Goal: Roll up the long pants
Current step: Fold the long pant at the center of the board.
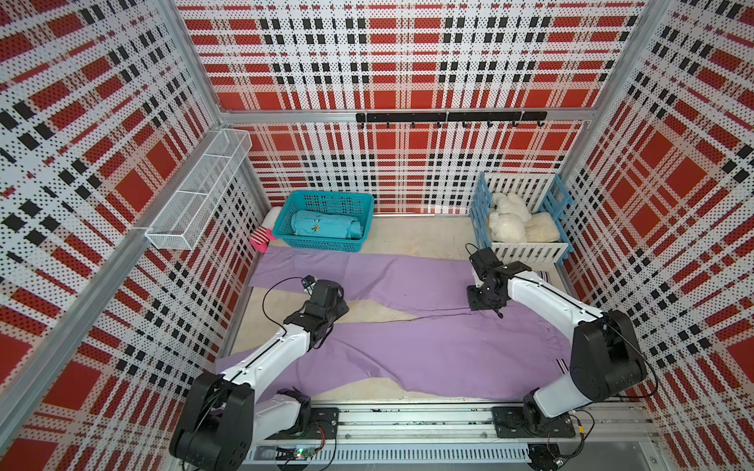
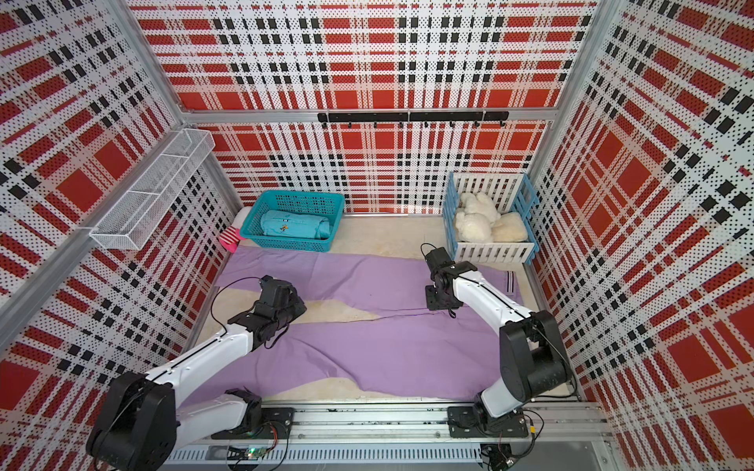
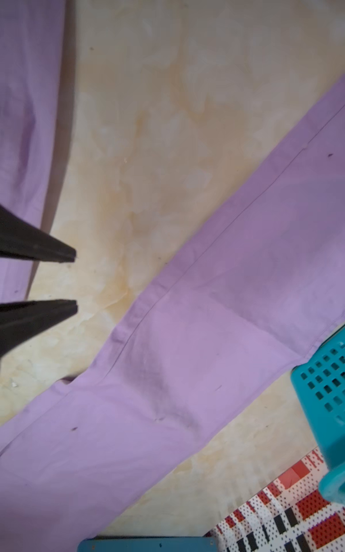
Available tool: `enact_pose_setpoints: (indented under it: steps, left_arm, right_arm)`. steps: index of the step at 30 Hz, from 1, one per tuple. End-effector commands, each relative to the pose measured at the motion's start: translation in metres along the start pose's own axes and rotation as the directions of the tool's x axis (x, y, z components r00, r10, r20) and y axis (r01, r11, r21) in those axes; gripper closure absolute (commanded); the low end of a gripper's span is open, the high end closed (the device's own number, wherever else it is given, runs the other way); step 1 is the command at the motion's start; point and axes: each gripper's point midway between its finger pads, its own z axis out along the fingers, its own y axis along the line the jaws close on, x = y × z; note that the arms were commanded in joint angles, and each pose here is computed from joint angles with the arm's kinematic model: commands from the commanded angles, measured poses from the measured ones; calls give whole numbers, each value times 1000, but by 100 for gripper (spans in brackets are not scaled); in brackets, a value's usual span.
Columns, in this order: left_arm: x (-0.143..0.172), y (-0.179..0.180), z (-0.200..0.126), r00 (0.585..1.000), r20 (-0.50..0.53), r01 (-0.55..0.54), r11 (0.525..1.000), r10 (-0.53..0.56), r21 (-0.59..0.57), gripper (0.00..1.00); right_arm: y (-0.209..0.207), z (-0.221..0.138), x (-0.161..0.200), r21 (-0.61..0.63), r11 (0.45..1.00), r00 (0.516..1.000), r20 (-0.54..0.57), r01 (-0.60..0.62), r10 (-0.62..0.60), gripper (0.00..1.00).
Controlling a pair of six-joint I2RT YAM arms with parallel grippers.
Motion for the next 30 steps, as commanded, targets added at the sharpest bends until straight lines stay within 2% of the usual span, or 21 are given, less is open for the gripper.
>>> enact_pose_setpoints:
  steps: [1,5,8,14,22,25,30]
  left_arm:
    - [26,14,5,996,-92,-9,997,2,-75,72]
    - [58,32,24,979,-206,-42,987,10,-154,72]
    - [74,34,33,961,-270,-108,978,58,-177,74]
    - [85,56,41,952,-290,-171,953,95,-250,74]
    - [59,60,62,962,-250,-182,941,110,-285,74]
    - [42,45,76,965,-224,-197,942,138,-272,75]
    - [30,11,99,944,-198,-312,911,265,-271,75]
  right_arm:
    - [4,8,11,-8,999,998,-47,-32,32,58]
    - [2,21,16,15,999,996,-82,-39,41,58]
    - [3,33,23,22,999,991,-130,-28,30,58]
    - [-9,58,35,73,997,981,-190,-10,23,58]
    - [-33,77,8,93,994,985,-162,-53,67,58]
    - [-39,86,-4,104,994,985,-165,-42,59,57]
    - [-41,97,-34,115,993,990,-143,-2,18,57]
